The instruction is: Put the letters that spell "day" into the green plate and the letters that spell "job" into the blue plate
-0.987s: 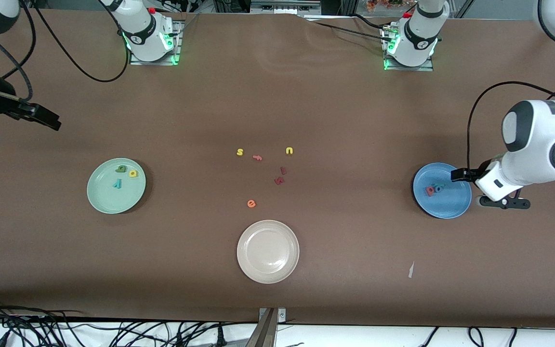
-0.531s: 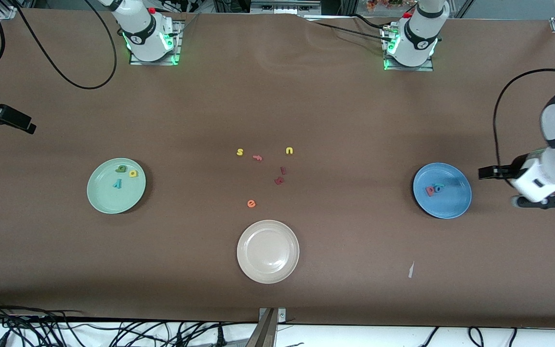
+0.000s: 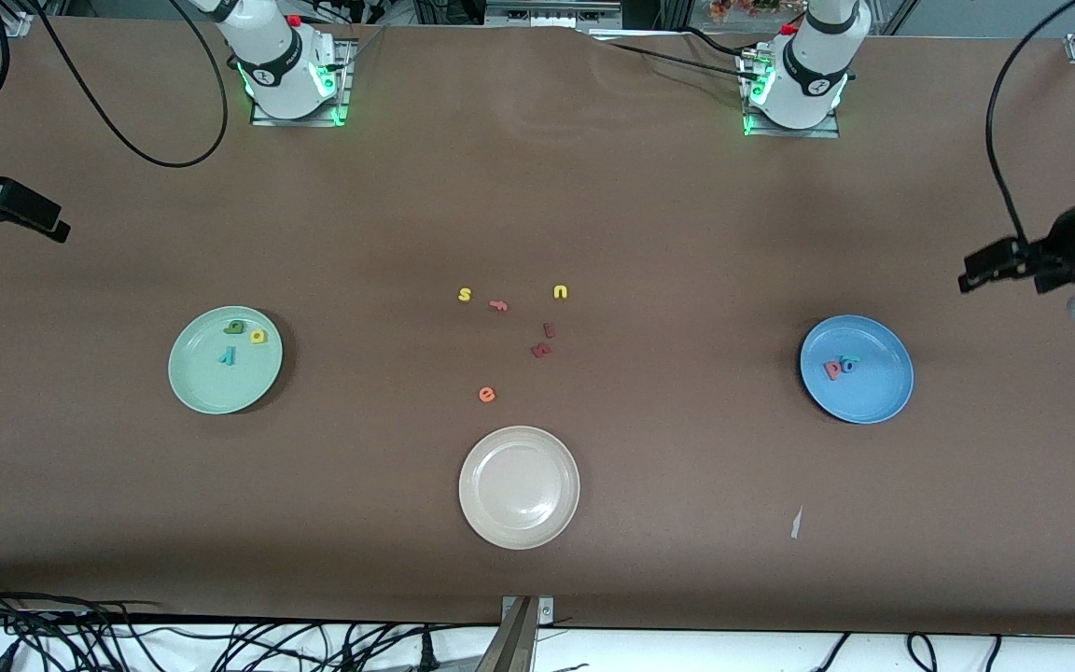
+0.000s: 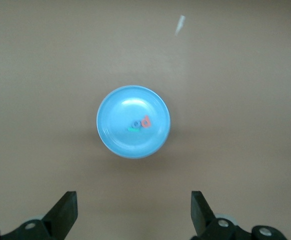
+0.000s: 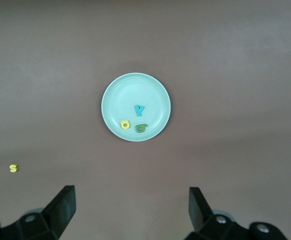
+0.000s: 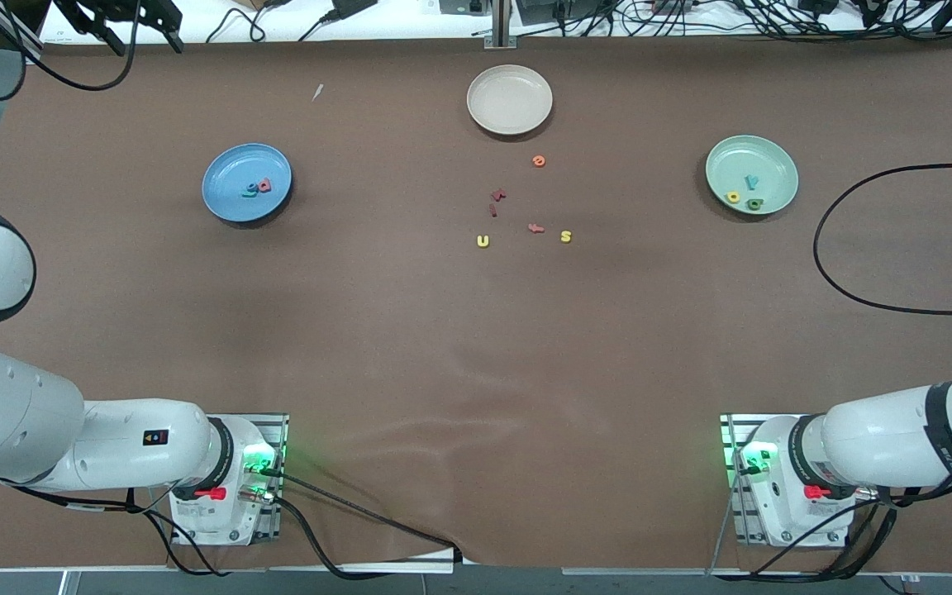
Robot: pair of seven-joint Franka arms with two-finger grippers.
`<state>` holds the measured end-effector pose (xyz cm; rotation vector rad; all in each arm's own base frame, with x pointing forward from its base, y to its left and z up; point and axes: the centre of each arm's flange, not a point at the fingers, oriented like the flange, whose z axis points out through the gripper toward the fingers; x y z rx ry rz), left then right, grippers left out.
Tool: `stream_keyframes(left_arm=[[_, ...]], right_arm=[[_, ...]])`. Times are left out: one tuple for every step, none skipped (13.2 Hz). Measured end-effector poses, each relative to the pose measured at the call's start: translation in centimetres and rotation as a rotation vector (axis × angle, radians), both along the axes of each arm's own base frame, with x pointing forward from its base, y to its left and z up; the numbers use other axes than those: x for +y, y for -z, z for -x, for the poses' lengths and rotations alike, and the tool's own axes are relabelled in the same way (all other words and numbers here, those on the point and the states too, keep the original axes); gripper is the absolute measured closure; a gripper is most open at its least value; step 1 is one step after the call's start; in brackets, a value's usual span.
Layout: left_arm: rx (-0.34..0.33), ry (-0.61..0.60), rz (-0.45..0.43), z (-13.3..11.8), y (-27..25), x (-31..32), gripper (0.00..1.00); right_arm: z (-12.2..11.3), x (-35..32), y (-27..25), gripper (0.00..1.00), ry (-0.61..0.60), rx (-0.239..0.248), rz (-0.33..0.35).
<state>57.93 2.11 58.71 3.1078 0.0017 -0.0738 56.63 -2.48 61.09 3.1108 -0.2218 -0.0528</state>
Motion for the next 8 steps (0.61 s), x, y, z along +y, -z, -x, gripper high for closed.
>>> stream_keyframes(left_arm=[[-0.008,0.011,0.0,0.5,-1.5,-0.6,0.0],[-0.016,0.017,0.0,0.7,-2.2,-1.0,0.0],[-0.018,0.02,0.0,0.7,-2.3,-1.1,0.0],[-0.025,0.02,0.0,0.4,-1.9,-1.1,0.0],[-0.031,0.019,-0.001,0.2,-1.4,-1.1,0.0],[-0.034,0.018,-0.001,0.0,-0.8,-1.1,0.0],[-0.034,0.018,-0.001,-0.1,-0.5,-1.0,0.0],[-0.036,0.016,-0.001,-0.1,-0.3,-1.0,0.0]], right_arm=[[-0.2,0.8,0.4,0.0,-0.014,0.006,-0.001],[-0.5,1.8,0.8,0.0,-0.031,0.011,-0.002],[-0.7,2.5,1.2,0.0,-0.044,0.017,-0.002],[-0.8,2.9,1.4,0.0,-0.051,0.021,-0.002],[-0.8,3.1,1.5,0.0,-0.055,0.023,-0.002],[-0.9,3.0,1.5,0.0,-0.064,0.021,-0.002],[-0.9,3.0,1.3,0.0,-0.085,0.018,-0.003],[-0.9,3.0,1.1,0.0,-0.099,0.014,-0.004]])
